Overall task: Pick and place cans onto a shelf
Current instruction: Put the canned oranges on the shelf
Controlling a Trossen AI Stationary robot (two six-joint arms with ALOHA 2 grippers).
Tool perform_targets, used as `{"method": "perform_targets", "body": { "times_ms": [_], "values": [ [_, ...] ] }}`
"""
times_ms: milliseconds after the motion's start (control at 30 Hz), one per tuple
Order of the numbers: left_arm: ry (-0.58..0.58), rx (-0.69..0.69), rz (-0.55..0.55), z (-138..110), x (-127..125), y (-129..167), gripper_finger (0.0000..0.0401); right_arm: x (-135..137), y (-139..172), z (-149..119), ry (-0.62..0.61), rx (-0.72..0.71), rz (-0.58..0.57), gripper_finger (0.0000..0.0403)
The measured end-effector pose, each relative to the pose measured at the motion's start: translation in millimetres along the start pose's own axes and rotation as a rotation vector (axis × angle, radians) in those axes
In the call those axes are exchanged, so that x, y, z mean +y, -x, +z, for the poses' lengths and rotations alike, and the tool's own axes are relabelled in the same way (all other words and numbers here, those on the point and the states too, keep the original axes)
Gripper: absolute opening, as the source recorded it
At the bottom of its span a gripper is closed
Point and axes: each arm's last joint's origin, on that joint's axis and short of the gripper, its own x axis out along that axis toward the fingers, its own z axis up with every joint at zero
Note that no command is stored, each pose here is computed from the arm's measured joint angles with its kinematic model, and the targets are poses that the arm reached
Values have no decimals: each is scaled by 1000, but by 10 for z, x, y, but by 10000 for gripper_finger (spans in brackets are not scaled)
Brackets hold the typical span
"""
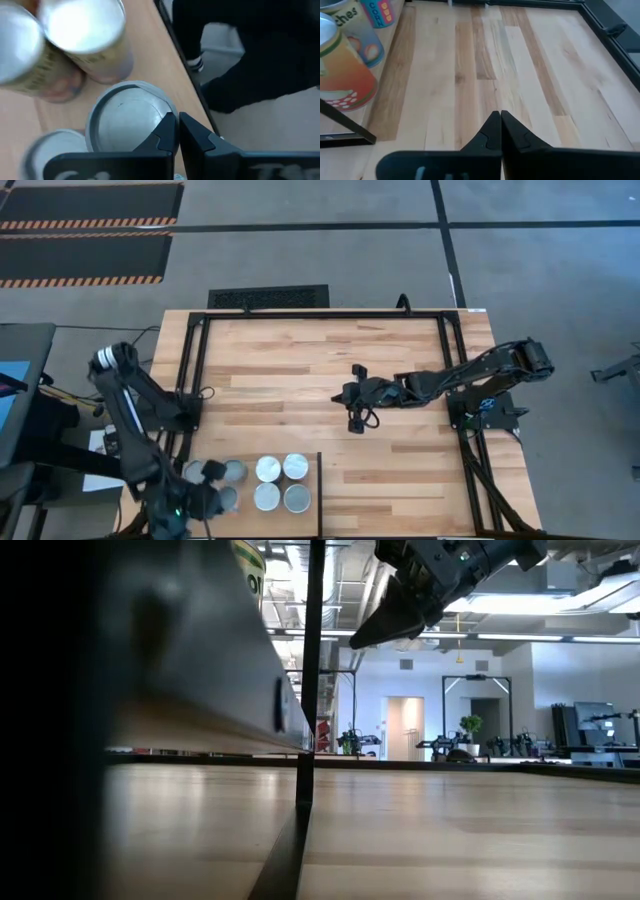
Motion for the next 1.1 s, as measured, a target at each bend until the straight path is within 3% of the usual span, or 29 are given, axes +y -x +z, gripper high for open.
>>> {"method": "perform_targets", "body": {
  "times_ms": [167,433,667,1100],
  "values": [
    [-12,74,62,9,-150,-291,0,1,0,-1,8,1,2,8],
    [-7,125,139,20,-235,-500,0,10,2,-1,10,1,10,8],
    [29,122,190,4,-204,-542,0,19,3,-2,11,2,20,8],
    [76,175,189,-25,-180,-537,22,71,17,-14,22,9,34,8]
  ]
}}
